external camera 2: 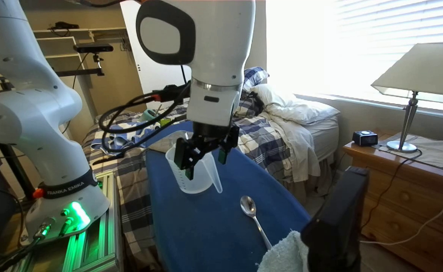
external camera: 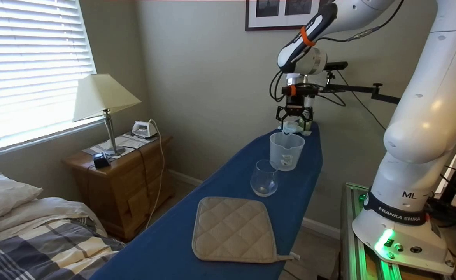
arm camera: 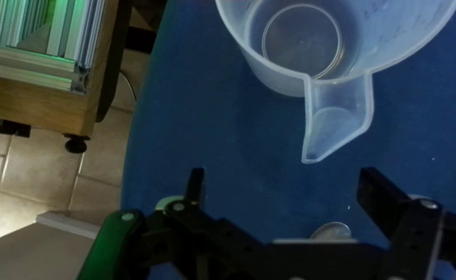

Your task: Pour the contents from the jar into the cup

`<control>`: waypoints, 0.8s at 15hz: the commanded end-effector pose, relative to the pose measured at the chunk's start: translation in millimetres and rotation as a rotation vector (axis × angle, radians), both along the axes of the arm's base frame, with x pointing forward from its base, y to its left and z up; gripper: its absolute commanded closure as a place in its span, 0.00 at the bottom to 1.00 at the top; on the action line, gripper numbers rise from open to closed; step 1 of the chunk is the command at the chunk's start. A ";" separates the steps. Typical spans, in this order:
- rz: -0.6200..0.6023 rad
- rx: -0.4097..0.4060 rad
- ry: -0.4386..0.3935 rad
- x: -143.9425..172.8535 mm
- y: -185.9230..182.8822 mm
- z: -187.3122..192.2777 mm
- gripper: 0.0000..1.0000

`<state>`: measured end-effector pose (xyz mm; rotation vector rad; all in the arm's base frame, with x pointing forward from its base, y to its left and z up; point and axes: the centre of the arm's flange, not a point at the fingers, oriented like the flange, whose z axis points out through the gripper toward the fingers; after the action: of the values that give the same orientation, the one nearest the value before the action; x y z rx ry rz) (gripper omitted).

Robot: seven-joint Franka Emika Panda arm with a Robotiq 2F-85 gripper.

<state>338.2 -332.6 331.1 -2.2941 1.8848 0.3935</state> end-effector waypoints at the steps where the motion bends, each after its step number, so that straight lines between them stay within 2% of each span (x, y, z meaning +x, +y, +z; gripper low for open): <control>1: -0.044 0.097 -0.022 11.1 -9.7 -9.4 0.00; 12: -0.070 0.238 -0.008 26.5 -8.1 -36.0 0.00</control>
<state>355.7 -333.3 300.5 -2.1050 1.8412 0.5302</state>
